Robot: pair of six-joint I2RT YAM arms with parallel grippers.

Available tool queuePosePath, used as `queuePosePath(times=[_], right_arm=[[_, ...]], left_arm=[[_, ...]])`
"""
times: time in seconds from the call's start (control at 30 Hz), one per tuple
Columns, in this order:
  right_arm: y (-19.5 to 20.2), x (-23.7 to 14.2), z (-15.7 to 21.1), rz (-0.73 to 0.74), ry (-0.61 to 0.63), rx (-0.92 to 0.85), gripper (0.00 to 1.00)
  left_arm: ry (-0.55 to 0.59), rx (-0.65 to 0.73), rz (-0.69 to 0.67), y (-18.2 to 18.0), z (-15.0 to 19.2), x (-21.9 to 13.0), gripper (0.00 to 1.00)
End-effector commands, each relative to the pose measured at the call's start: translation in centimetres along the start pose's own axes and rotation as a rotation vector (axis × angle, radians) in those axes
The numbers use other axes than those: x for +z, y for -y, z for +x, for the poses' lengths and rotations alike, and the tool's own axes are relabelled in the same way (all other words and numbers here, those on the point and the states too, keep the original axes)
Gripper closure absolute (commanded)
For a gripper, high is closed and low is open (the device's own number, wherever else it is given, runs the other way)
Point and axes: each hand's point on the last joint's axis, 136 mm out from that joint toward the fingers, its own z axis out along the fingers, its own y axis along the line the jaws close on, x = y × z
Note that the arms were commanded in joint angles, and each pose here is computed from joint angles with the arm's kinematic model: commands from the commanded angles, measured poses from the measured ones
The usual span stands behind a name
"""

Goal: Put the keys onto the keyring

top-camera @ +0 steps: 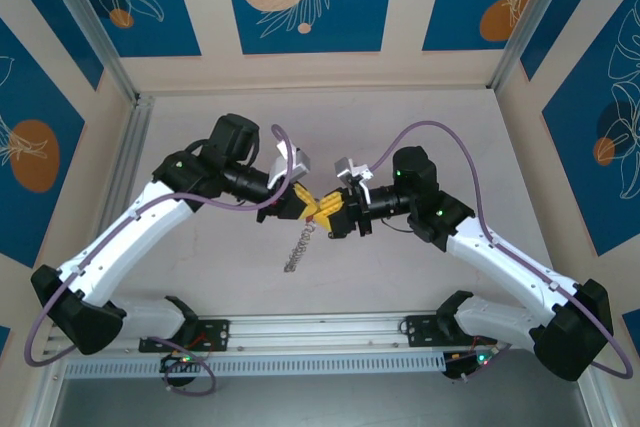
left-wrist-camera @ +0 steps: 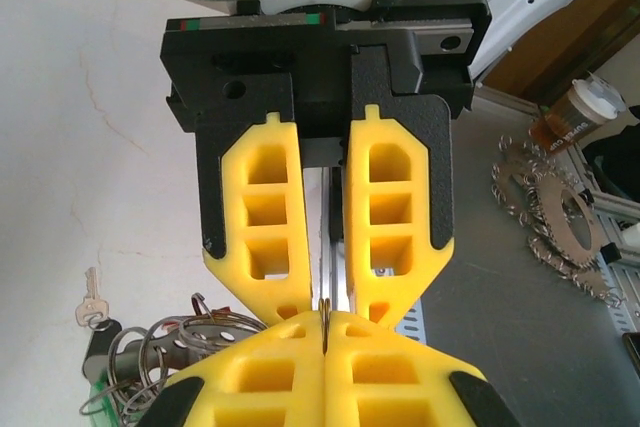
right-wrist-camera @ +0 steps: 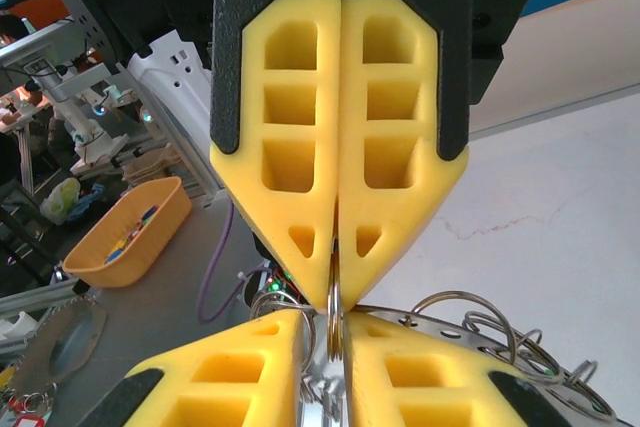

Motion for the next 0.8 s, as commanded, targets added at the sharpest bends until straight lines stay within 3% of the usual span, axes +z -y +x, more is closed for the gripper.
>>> queuePosePath(times=[0.0, 0.27, 0.43, 0.77], right_arm=[[-1.0, 0.0, -2.1, -0.015, 0.035, -0.085, 0.81], [-1.0, -0.1, -2.2, -0.008, 0.04, -0.096, 0.81], [-0.9, -0.3, -2.1, 0.006, 0.048, -0.109, 1.0], [-2.1, -1.2, -1.5, -0.005, 0.09, -0.193, 1.0]], left_arm=[[-0.03, 0.046, 0.025, 0.9, -0.2, 0.2, 1.0], [-0.102, 0.051, 0.026, 1.1, 0.5, 0.4, 1.0], [-0.116, 0.055, 0.045, 1.5, 0.5, 0.7, 1.0], [-0.108, 0.065, 0.04, 1.5, 0.2, 0.7, 1.0]])
